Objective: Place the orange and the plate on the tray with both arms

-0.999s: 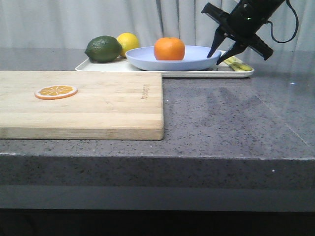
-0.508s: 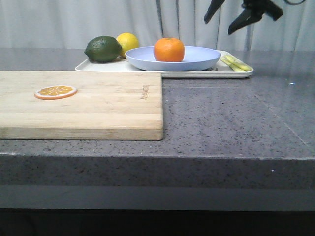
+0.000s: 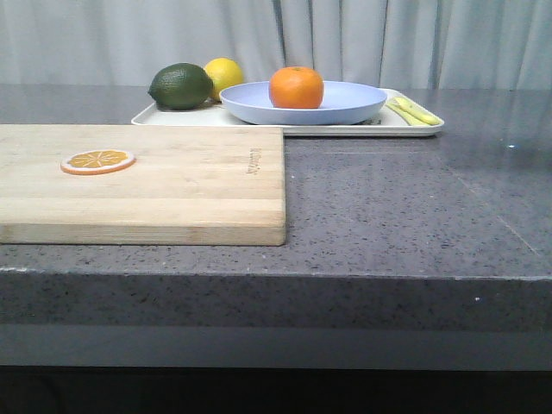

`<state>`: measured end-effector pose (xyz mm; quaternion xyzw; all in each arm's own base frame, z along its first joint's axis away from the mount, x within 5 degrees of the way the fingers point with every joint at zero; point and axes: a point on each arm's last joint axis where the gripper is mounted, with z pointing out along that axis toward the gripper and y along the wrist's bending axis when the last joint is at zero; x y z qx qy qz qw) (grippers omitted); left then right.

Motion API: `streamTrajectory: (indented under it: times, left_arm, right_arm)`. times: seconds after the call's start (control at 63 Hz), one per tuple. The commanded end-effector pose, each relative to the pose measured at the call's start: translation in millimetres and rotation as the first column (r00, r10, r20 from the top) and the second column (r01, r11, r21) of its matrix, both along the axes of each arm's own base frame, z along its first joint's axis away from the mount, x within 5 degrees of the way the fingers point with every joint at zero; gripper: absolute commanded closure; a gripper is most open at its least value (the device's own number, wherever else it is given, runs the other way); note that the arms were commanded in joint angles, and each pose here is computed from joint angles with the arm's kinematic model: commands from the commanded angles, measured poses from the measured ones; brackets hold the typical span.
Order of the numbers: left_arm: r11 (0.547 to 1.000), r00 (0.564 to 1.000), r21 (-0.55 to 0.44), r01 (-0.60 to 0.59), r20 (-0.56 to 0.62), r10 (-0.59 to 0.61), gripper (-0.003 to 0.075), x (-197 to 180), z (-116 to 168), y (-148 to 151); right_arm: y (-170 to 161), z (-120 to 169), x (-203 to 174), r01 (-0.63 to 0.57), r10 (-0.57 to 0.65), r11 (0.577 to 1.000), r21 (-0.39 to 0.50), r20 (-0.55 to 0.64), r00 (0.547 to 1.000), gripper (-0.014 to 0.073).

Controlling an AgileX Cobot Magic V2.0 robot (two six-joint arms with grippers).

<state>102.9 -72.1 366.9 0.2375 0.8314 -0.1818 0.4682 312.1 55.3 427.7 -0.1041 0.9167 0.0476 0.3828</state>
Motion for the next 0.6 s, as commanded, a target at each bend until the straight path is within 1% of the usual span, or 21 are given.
streamTrajectory:
  times: [0.0,0.222,0.412,0.587]
  left_arm:
    - [0.997,0.997,-0.075,-0.007,0.072,0.012,0.0085,1.1,14.6,-1.1]
    - [0.997,0.997,-0.075,-0.007,0.072,0.012,0.0085,1.1,14.6,-1.1]
    - [0.997,0.997,-0.075,-0.007,0.072,0.012,0.0085,1.1,14.6,-1.1]
    - [0.997,0.997,-0.075,-0.007,0.072,0.012,0.0085,1.1,14.6,-1.1]
  right_arm:
    - [-8.5,23.9,-40.2,0.005,-0.007,1.000,0.007,0.193,0.981,0.0127]
    - [-20.2,-3.8,-110.2,0.011,-0.015,1.000,0.019,0.250,0.968,0.0127]
    - [-28.0,-43.2,-157.9,0.013,-0.017,1.000,0.020,0.254,0.967,0.0127]
    - [-35.1,-70.3,-203.1,0.012,-0.020,0.999,0.029,0.300,0.954,0.0127]
